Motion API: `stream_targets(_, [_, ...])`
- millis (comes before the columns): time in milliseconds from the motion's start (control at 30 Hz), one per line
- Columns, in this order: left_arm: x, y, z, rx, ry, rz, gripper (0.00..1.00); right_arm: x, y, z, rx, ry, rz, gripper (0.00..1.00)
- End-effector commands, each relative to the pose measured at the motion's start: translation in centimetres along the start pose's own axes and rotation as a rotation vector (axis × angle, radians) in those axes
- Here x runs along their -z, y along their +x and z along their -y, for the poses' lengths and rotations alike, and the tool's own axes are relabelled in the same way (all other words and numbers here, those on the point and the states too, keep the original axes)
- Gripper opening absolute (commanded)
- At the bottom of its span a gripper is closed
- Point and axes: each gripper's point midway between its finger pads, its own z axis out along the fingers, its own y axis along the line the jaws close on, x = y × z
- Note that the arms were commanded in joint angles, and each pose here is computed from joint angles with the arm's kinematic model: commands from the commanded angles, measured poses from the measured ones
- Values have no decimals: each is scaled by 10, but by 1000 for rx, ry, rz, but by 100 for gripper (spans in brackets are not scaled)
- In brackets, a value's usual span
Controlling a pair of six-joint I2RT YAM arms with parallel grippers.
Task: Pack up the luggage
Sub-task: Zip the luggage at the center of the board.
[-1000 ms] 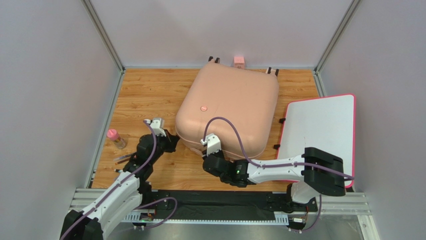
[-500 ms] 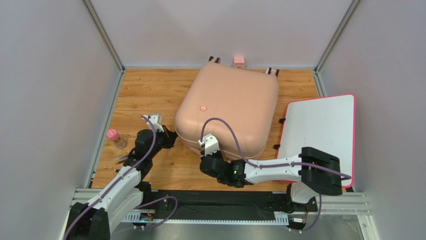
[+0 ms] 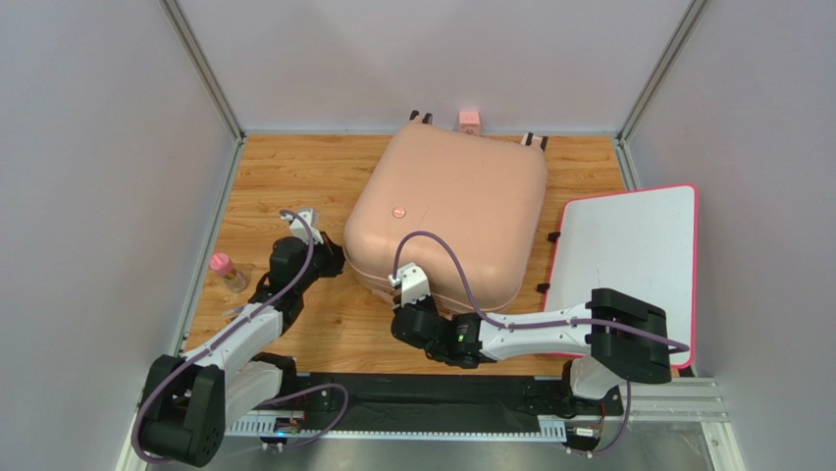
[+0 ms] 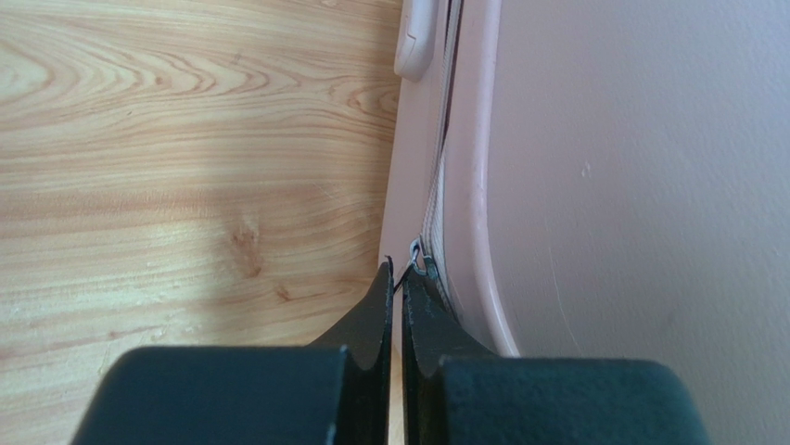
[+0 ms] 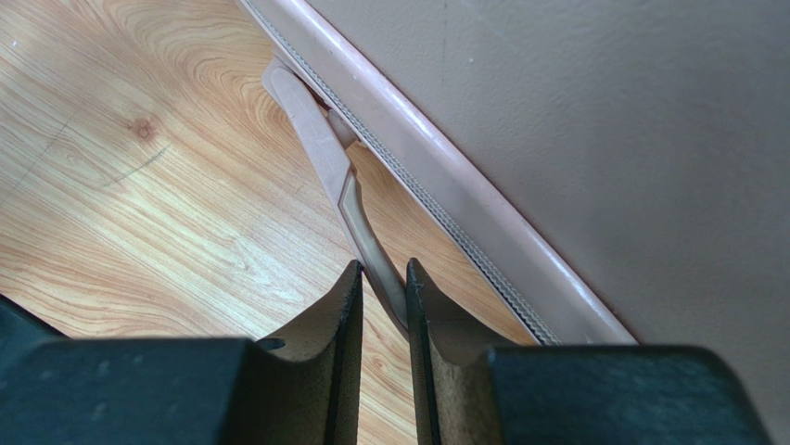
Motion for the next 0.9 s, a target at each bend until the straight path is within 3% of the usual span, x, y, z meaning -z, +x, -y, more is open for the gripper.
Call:
stream_targets(0, [-9,-60,-27,-19,-137,203,0,14,80,41,199,96,-257,0])
stream_targets(867, [-63,-82,-1,-47,103,194,0,24,78,45,188,105,-249,0])
